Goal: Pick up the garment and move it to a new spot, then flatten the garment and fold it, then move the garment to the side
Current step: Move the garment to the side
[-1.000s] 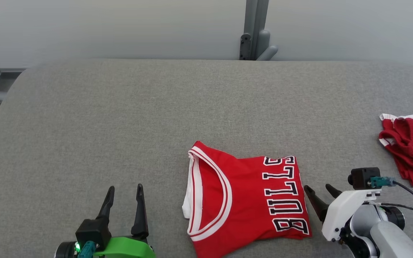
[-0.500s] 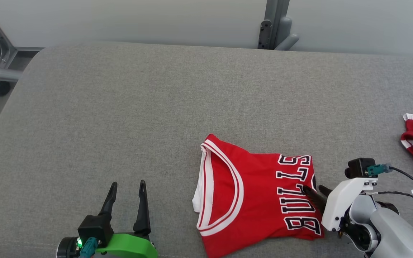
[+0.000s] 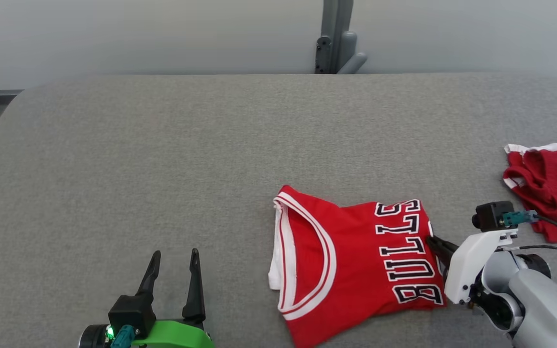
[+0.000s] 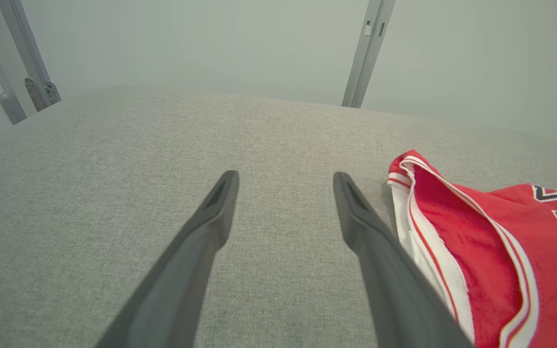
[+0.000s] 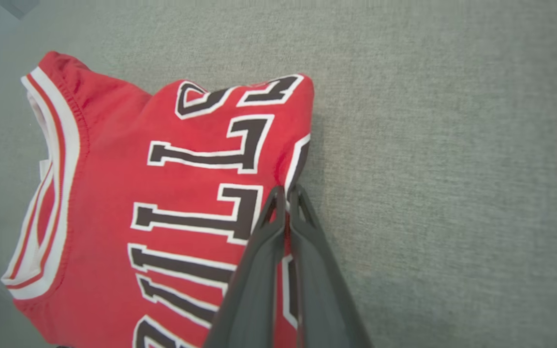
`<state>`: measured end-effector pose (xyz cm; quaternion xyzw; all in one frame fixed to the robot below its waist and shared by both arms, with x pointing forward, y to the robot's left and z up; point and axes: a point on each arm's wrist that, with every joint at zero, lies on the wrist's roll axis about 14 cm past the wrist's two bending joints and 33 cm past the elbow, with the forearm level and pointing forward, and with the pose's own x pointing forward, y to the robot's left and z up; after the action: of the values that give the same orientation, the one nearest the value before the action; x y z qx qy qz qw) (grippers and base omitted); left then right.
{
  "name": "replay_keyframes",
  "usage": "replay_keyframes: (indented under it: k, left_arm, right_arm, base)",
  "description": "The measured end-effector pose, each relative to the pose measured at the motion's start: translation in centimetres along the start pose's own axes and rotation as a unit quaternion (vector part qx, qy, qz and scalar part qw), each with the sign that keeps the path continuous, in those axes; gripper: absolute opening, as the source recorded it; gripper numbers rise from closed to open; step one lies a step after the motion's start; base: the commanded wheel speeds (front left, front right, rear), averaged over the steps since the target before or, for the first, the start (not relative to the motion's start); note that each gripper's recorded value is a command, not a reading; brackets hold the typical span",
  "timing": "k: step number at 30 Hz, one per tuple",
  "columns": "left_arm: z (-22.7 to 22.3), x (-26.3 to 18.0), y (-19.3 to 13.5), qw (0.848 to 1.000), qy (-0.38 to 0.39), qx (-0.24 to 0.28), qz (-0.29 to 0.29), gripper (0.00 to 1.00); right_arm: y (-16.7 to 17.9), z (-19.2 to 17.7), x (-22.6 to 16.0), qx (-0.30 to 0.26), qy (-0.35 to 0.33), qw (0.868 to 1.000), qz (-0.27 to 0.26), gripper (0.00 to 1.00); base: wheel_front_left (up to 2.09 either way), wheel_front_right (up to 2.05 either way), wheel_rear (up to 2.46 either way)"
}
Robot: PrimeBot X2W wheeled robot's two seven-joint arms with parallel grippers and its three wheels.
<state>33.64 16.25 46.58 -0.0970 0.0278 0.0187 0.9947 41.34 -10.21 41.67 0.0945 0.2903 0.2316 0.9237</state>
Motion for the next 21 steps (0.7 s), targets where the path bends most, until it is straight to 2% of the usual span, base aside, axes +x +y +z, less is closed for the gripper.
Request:
replay_keyframes:
  k: [10, 17, 21]
  left_arm:
    - [-0.8, 1.6, -6.1, 0.995, 0.015, -0.014, -0.095, 1.0]
    - [-1.2, 2.4, -10.5, 0.987, 0.024, -0.013, -0.16, 1.0]
    - [-1.4, 3.0, -13.2, 0.98, 0.026, -0.012, -0.199, 1.0]
  right_arm:
    - [-8.2, 3.0, -7.1, -0.02, -0.051, 0.992, -0.113, 0.0]
    - [-11.6, 4.7, -12.1, -0.024, -0.081, 0.981, -0.174, 0.0]
    - [-12.4, 5.1, -14.1, -0.019, -0.097, 0.976, -0.196, 0.0]
  base:
    - [0.0, 0.0, 0.0]
    - [0.0, 0.0, 0.0]
    - [0.0, 0.0, 0.0]
